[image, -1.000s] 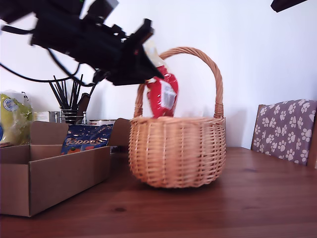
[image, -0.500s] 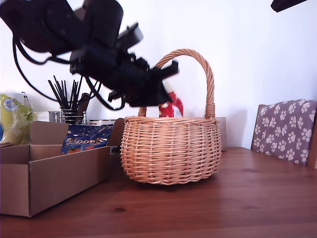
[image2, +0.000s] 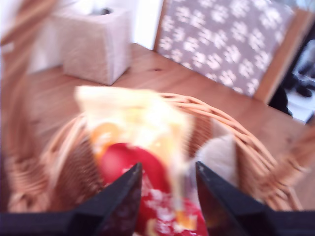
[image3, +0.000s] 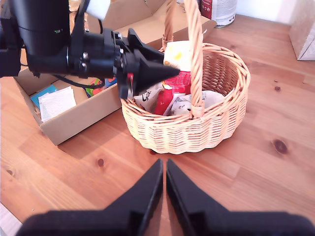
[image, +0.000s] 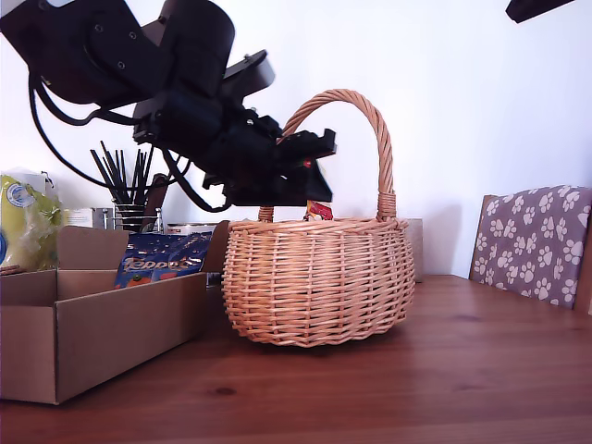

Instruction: Move the bags of Easter eggs from the cardboard box on the left into the woven basket on the right side.

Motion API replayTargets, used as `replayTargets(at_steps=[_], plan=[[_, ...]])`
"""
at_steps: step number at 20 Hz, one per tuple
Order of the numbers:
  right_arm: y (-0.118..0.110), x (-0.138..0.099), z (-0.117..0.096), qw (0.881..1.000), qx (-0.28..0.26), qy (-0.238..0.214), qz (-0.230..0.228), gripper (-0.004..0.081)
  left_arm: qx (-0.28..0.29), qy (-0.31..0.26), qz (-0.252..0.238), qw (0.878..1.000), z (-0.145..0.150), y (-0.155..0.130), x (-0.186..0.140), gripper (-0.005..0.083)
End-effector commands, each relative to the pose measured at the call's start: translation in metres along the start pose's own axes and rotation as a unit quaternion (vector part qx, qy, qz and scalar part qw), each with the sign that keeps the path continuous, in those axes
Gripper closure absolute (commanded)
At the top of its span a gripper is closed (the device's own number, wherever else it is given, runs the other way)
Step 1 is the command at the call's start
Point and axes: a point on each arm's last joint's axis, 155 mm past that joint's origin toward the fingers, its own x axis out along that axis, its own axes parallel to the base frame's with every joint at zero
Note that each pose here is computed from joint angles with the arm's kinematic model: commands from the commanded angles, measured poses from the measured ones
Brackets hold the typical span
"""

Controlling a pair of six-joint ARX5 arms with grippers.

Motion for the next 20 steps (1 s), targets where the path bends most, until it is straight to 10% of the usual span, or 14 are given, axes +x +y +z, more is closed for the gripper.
replayTargets(at_steps=[1,5,17,20], plan=[[0.0,-0.001,0.003,1.0,-0.001,-0.005,0.001,0.0783,0.034,0.0,-0.01,0.999,0.005,-0.011,-0.001,0.0443],[0.001,-0.001,0.001,1.0,0.0,-0.002,0.002,0.0783,0.006,0.081,-0.032,0.996,-0.018,-0.023,-0.012,0.0608],[0.002,-0.001,-0.001,1.0,0.001,0.003,0.005,0.0783,-0.014,0.104,-0.024,0.994,0.039,-0.016,-0.084,0.0452],[0.002,-0.001,-0.001,1.0,0.001,0.002,0.005,0.0783,0.018,0.155,0.024,0.987,0.024,0.017,-0.117,0.0652]])
